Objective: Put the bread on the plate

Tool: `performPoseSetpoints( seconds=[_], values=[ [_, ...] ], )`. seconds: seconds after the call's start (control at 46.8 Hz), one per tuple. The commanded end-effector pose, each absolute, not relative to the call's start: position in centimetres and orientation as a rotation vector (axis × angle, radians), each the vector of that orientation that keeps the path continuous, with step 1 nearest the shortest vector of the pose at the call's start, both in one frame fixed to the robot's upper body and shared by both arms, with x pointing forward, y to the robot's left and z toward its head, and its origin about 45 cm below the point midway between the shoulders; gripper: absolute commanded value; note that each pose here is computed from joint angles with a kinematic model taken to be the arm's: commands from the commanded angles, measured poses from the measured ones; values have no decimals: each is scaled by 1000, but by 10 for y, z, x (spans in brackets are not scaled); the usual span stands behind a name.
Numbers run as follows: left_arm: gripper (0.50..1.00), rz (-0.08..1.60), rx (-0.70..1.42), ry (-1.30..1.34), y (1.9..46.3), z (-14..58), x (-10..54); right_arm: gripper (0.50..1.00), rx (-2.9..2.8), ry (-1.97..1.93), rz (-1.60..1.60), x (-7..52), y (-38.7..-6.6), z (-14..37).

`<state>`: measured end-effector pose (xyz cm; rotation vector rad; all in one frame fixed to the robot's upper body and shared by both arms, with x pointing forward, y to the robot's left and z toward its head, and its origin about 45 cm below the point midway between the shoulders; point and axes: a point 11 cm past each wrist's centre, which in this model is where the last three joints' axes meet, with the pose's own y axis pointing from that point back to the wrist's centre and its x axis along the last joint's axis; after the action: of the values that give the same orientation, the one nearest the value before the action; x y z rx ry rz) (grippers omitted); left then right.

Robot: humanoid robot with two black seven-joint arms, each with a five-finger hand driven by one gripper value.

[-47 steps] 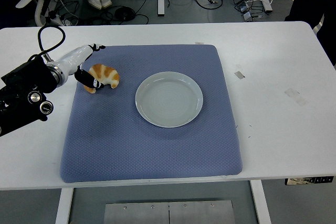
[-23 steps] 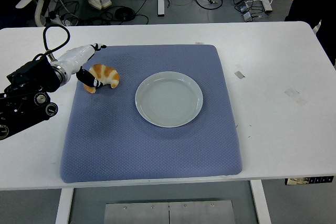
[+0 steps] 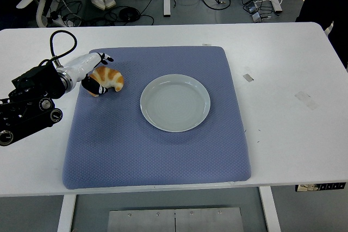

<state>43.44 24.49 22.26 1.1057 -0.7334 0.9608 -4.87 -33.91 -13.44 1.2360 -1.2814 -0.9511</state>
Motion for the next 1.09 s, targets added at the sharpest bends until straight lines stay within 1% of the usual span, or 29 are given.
performPoseSetpoints(
  seconds=[0.0, 0.043, 0.064, 0.107, 0.171, 0.235, 0.321, 0.491, 0.62, 0.641, 0.855, 1.068],
  values=[
    [863, 959, 1104, -735, 244, 223, 435, 1000, 1235, -1282, -952, -49, -339, -134],
    [860, 956, 1102, -736, 243, 222, 434, 1000, 1236, -1282, -951, -48, -339, -134],
    [848, 957, 1101, -736, 243, 223, 435, 1000, 1235, -1280, -951, -49, -339, -134],
    [782, 955, 1101, -737, 243, 223, 434, 1000, 1236, -1282, -951, -48, -339, -134],
    [716, 951, 1092, -734, 242, 222, 434, 1000, 1235, -1282, -952, -49, -339, -134],
    [634, 941, 1082, -730, 241, 222, 434, 1000, 1236, -1282, -951, -48, -339, -134],
    [589, 921, 1082, -727, 240, 221, 433, 1000, 1236, -1282, -951, -48, -339, -134],
    [584, 920, 1082, -728, 240, 221, 433, 1000, 1236, -1282, -951, -48, -339, -134],
    [504, 914, 1080, -729, 240, 221, 433, 1000, 1236, -1282, -951, -48, -339, -134],
    [500, 914, 1080, -729, 240, 221, 433, 1000, 1235, -1280, -951, -49, -339, -134],
    [500, 910, 1080, -721, 243, 224, 434, 1000, 1235, -1280, -951, -49, -339, -134],
    [500, 942, 1042, -692, 243, 245, 444, 1000, 1236, -1282, -951, -48, -339, -134]
  ],
)
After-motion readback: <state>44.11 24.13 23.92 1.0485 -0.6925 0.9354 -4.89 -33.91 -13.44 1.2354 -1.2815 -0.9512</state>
